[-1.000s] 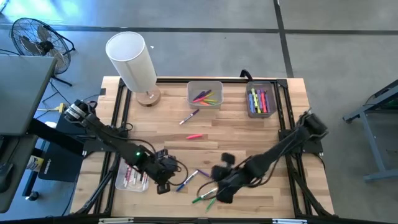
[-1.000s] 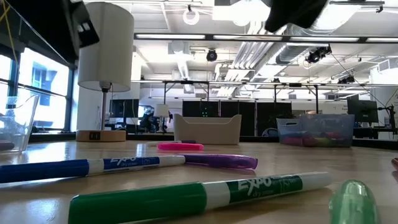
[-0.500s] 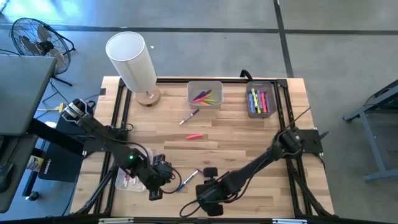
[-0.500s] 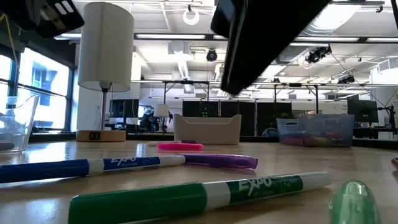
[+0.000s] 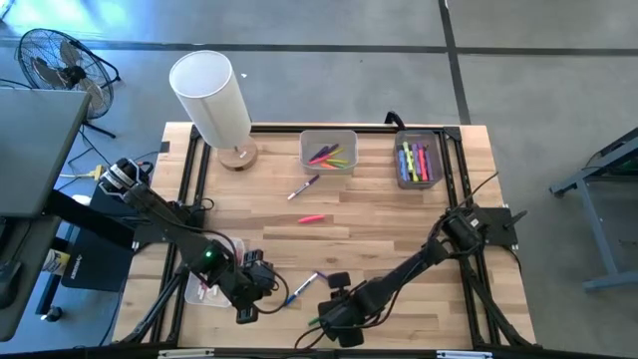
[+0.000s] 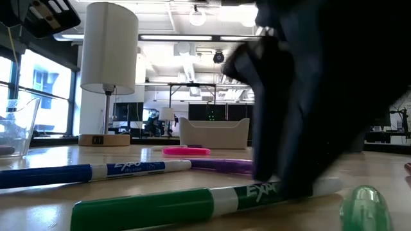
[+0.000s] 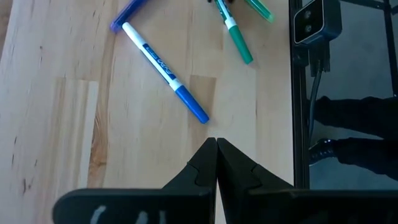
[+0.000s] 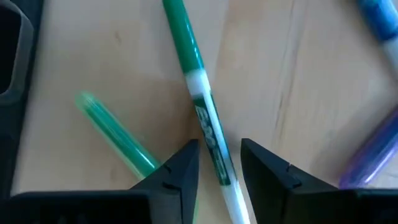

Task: Pick & Place Markers
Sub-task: Put the green marker pen into the transparent bin

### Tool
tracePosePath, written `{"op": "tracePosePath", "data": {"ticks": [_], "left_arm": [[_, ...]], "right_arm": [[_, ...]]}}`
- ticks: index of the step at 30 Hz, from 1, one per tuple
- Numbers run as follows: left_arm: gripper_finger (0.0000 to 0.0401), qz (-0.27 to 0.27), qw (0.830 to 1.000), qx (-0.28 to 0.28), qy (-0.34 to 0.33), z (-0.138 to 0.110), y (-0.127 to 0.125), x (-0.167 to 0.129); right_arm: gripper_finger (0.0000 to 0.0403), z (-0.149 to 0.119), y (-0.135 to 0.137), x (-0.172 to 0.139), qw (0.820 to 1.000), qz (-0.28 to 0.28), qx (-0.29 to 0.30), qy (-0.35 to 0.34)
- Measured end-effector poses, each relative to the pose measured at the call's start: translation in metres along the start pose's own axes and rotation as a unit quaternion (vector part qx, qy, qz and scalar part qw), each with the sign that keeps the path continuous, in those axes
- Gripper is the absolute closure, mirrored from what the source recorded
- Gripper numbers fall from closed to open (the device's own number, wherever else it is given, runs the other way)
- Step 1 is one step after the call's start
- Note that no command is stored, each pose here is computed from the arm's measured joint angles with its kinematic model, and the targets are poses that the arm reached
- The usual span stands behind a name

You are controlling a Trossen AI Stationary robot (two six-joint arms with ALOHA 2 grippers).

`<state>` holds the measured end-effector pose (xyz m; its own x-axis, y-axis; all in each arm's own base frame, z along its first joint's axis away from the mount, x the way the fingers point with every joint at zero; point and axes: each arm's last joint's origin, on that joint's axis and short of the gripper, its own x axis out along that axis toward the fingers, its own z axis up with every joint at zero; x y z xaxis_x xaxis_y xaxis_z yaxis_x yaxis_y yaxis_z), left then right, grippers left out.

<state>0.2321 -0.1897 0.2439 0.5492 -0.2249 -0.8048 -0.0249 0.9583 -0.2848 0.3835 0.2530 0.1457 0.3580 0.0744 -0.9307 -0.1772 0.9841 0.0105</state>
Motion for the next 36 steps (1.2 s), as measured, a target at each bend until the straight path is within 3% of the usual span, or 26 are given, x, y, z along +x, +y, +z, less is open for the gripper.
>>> {"op": "tracePosePath", "data": {"ticks": [6,12,20,24,31,36], "left_arm": [[0.0401,0.002,1.0,0.0,0.001,0.0,0.001,0.0],[0.0401,0.002,1.0,0.0,0.001,0.0,0.001,0.0],[0.0401,-0.003,1.0,0.0,0.006,0.0,0.0,0.0],[0.0401,-0.002,1.0,-0.001,0.006,0.0,0.001,0.0],[0.0401,0.006,1.0,0.004,-0.004,0.001,0.001,0.0],[0.0401,0.022,0.999,0.003,-0.047,0.005,0.0,0.0]], "right_arm": [[0.0324,-0.012,-0.004,0.009,1.0,-0.012,-0.003,0.012],[0.0384,-0.015,-0.008,0.014,1.0,-0.018,0.0,0.015],[0.038,-0.013,-0.011,0.009,0.999,-0.036,0.033,-0.002],[0.0385,-0.013,-0.015,-0.006,0.997,-0.064,0.042,-0.007],[0.0382,-0.005,-0.025,-0.062,0.984,-0.12,0.108,-0.078],[0.0382,-0.01,-0.03,-0.115,0.958,-0.154,0.198,-0.136]]}}
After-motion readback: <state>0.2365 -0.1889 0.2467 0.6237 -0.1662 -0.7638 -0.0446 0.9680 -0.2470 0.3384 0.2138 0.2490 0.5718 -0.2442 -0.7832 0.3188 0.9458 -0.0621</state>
